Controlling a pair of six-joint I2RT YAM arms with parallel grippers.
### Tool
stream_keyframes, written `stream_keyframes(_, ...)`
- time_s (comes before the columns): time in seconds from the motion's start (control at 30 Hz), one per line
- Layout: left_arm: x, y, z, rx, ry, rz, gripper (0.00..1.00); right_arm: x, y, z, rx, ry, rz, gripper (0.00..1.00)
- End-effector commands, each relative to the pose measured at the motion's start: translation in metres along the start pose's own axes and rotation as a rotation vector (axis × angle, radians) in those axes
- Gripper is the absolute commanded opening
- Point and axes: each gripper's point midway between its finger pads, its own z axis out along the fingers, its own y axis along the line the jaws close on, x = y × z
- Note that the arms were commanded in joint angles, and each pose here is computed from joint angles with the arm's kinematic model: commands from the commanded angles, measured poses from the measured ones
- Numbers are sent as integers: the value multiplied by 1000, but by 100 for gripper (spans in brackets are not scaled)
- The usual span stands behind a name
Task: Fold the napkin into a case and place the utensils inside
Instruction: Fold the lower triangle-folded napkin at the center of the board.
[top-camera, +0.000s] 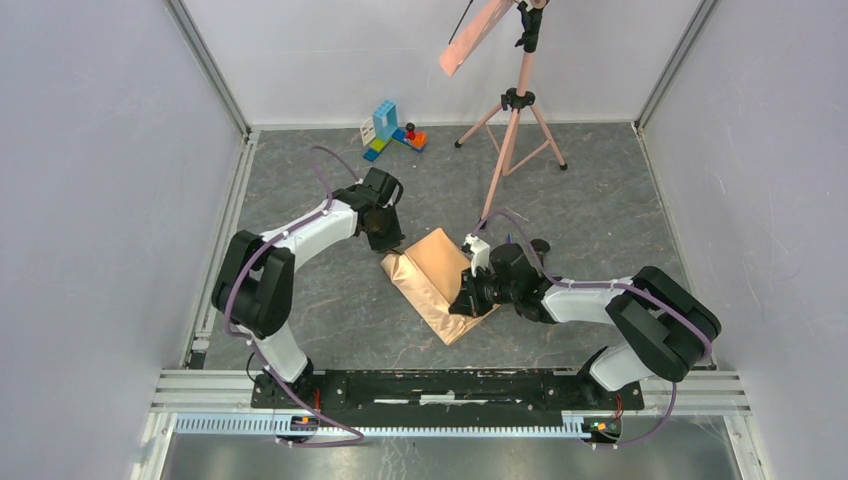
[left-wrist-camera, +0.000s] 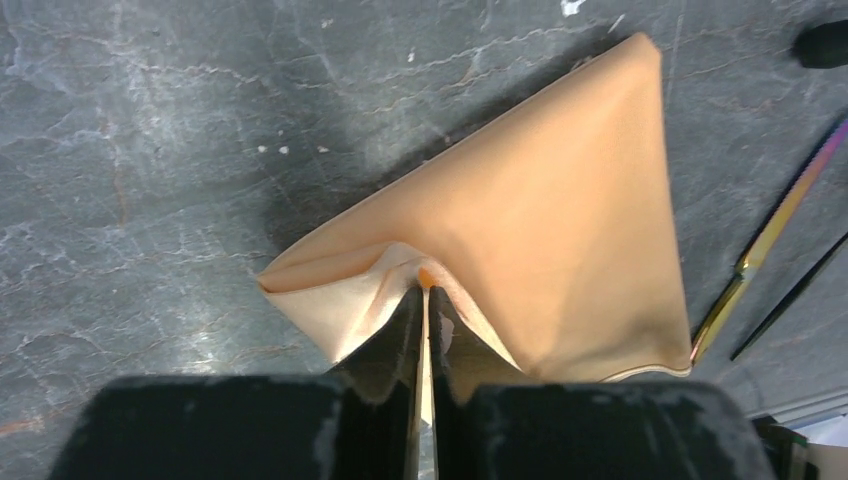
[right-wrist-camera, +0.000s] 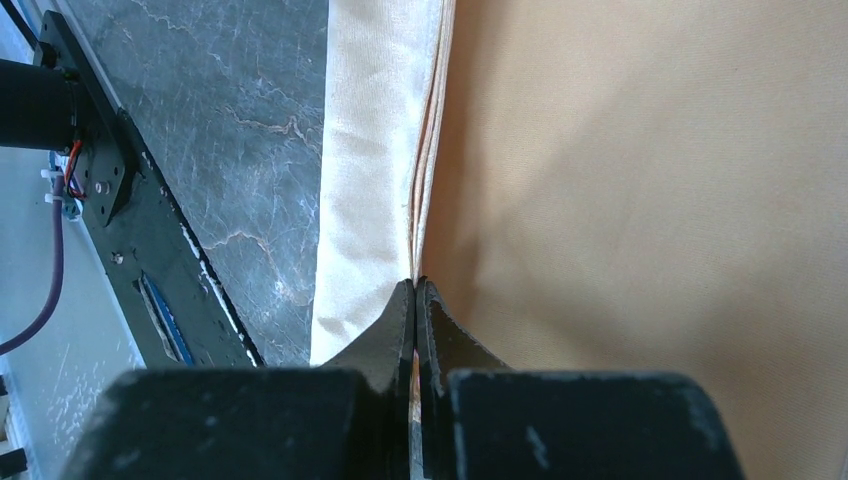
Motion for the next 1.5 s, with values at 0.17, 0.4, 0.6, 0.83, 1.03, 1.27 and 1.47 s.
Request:
stream_keyframes(0.17, -6, -30, 1, 47, -4, 75, 2, -7, 7, -7, -13, -59, -8, 0)
stream_keyframes(0.4, -5, -30, -7, 63, -35, 83, 19, -4, 2, -7, 11, -63, 6, 0)
stream_keyframes(0.6, -10, -3, -41, -35, -120, 166, 50, -5, 4, -7, -1, -68, 5, 0)
stream_keyframes(0.83, -3, 12, -32, -91, -66, 227, 54, -5, 5, -7, -10, -69, 6, 0)
stream_keyframes(1.03, -2, 13, -23, -107, -24, 259, 45, -6, 6, -8, -10, -71, 1, 0)
stream_keyframes(1.27, 1, 11, -18, -101, -6, 263, 26, -5, 5, -7, -10, -70, 7, 0)
stream_keyframes(1.47, -7, 0, -19, -85, -26, 271, 15, -3, 4, -10, 4, -70, 11, 0)
